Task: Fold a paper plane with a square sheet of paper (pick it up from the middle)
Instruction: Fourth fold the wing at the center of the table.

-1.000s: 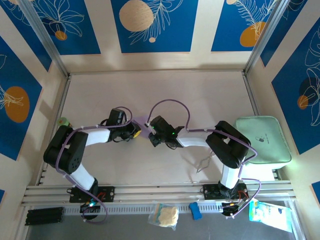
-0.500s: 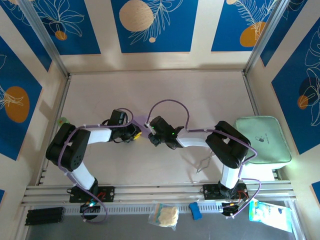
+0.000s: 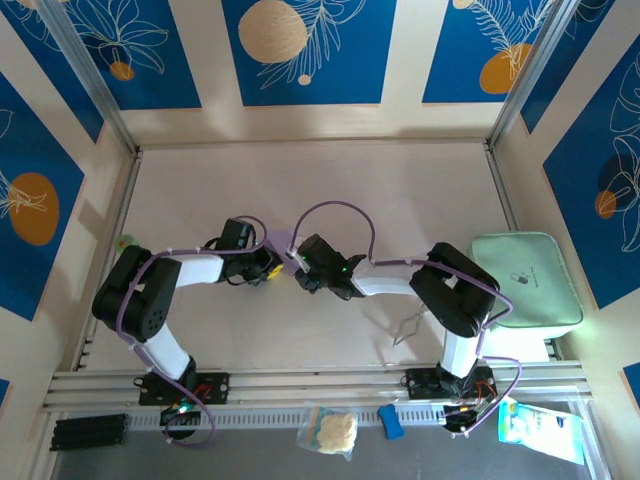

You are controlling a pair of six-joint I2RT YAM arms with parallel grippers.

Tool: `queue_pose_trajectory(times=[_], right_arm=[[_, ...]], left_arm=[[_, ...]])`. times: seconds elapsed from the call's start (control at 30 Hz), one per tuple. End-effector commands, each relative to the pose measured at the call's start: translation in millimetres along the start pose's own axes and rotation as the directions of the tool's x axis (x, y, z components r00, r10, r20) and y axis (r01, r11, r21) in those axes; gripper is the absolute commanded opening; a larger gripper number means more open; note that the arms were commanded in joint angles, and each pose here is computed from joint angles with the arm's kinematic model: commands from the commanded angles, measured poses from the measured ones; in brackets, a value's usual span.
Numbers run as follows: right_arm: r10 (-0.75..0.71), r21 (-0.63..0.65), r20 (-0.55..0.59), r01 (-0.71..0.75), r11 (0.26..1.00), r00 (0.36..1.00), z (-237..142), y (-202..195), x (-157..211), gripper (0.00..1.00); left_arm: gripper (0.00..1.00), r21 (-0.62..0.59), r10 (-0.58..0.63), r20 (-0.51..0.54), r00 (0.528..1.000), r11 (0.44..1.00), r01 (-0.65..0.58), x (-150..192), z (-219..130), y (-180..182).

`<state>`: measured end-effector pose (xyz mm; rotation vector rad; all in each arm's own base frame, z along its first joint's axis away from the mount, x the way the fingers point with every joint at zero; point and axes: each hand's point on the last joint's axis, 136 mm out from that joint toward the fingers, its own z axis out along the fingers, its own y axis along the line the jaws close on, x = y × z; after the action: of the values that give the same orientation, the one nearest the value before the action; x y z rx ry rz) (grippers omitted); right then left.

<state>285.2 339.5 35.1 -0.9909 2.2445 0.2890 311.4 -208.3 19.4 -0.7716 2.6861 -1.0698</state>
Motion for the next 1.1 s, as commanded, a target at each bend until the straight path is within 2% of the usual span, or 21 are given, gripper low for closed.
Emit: queue_pose_trajectory(times=[0.0, 0.23, 0.47, 0.73, 1.07], right_arm=[[-0.019, 0.019, -0.007, 0.019, 1.000, 1.000, 6.0, 1.3, 2.7, 0.22], [-0.024, 0.083, -0.013, 0.025, 0.996, 1.000, 9.3, -5.4, 6.5, 0.22], [-0.030, 0.088, -0.011, 0.031, 0.996, 0.999, 8.3, -5.3, 9.2, 0.20], [-0.019, 0.003, -0.008, 0.019, 1.000, 1.000, 7.6, 5.9, 4.6, 0.09], [0.106, -0.151, -0.037, -0.110, 0.982, 0.994, 6.1, 12.5, 8.8, 0.05]], left_arm=[[0.18, -0.094, -0.015, -0.006, 1.000, 0.995, 0.014, 3.0, 7.3, 23.1], [0.18, -0.093, -0.015, -0.006, 1.000, 0.996, 0.014, 2.7, 7.2, 22.6], [0.18, -0.090, -0.013, -0.005, 1.000, 0.996, 0.013, 2.5, 6.9, 21.4], [0.18, -0.071, -0.001, 0.003, 1.000, 0.997, 0.001, 2.0, 1.9, 15.0], [0.20, 0.007, 0.042, 0.033, 0.999, 0.999, -0.042, 1.2, -15.4, -9.3]])
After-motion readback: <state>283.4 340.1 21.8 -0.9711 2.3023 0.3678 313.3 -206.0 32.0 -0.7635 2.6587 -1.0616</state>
